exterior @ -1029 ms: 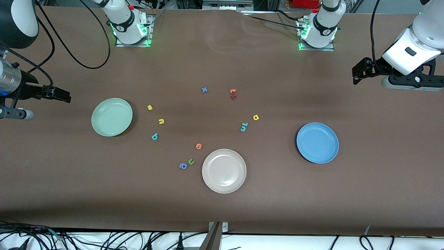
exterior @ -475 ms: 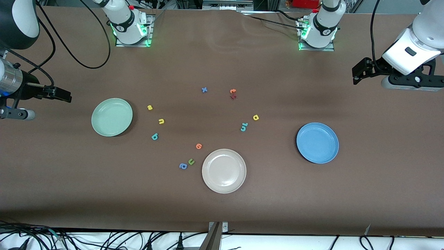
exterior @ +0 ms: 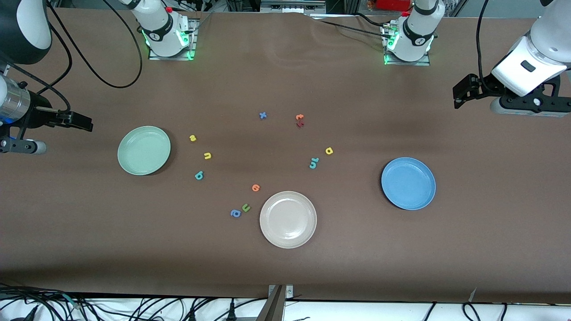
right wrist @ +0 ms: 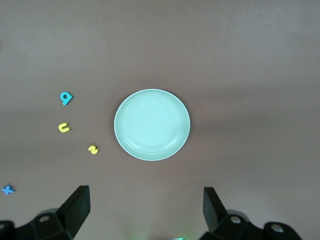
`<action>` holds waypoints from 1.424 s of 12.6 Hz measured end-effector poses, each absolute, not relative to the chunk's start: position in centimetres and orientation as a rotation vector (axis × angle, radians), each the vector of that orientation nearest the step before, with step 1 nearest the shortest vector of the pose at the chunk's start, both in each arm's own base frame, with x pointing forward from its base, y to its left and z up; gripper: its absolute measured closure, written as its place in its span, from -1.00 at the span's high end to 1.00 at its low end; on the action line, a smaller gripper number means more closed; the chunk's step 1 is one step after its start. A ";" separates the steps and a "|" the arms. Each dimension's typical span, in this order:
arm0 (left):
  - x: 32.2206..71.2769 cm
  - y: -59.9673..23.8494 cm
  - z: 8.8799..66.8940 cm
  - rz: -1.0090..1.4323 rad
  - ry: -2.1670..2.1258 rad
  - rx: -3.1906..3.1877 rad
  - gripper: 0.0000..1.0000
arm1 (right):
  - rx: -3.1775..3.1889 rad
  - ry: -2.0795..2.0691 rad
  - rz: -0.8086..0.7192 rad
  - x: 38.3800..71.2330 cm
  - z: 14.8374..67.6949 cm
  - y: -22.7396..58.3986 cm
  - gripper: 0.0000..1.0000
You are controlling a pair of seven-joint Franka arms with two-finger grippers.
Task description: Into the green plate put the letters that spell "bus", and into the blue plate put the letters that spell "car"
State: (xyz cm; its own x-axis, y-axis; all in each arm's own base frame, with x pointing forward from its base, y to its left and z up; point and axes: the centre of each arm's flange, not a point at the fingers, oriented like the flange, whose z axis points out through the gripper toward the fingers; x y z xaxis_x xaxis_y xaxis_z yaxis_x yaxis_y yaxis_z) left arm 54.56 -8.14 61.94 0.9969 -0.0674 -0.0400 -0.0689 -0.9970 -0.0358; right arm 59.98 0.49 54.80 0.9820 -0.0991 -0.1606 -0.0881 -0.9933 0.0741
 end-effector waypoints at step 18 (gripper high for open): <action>54.6 -8.1 61.9 0.060 0.106 -3.102 1.00 | 3.058 -0.144 -0.278 59.8 54.0 0.5 1.00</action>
State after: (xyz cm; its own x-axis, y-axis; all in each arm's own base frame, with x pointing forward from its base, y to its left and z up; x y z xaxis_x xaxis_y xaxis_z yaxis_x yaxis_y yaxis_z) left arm 54.56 -8.15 61.94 0.9969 -0.0675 -0.0401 -0.0690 -0.9970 -0.0358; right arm 59.85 0.52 54.04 0.9793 -0.0992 -0.1766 -0.0870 -0.9933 0.0754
